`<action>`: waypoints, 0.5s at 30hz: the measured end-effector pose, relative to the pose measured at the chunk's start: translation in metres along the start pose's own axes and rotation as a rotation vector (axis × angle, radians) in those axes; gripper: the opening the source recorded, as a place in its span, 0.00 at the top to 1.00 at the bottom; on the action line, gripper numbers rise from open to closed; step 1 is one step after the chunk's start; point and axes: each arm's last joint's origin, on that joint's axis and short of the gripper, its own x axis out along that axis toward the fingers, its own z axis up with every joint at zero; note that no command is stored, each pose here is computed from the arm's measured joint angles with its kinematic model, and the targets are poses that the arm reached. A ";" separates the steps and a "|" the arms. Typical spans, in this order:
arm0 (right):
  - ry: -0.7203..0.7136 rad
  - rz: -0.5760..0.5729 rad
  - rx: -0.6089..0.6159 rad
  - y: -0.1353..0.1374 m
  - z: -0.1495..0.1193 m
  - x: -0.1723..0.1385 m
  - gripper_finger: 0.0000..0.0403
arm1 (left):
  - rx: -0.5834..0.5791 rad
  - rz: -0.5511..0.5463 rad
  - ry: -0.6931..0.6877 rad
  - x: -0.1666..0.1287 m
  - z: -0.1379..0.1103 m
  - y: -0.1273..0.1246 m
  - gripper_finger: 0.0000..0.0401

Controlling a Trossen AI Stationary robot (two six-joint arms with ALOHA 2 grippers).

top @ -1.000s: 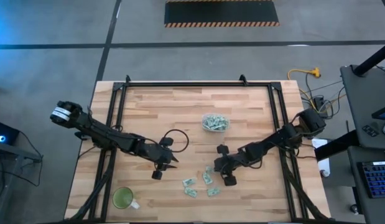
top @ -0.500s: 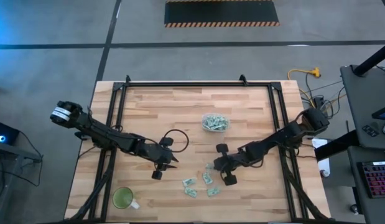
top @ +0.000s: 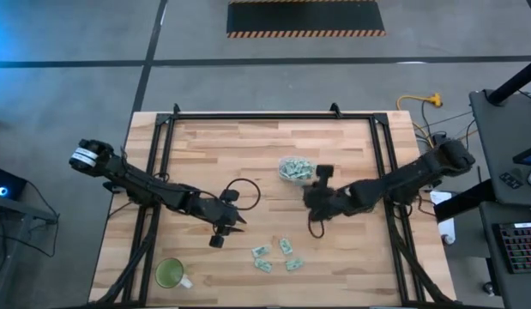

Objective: Pick and place Stevia / Truvia into bins
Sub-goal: Put the stevia packet into the transparent bin

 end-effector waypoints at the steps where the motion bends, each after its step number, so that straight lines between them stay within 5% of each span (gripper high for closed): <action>1: 0.006 -0.014 0.000 -0.007 0.000 0.000 0.98 | 0.000 0.000 0.000 0.000 0.000 0.000 0.73; 8: 0.054 -0.068 -0.001 -0.043 -0.002 0.011 0.98 | 0.000 0.000 0.000 0.000 0.000 0.000 0.73; 15: 0.162 0.012 0.007 -0.058 -0.012 0.041 0.98 | -0.001 0.000 0.000 0.000 0.000 0.000 0.73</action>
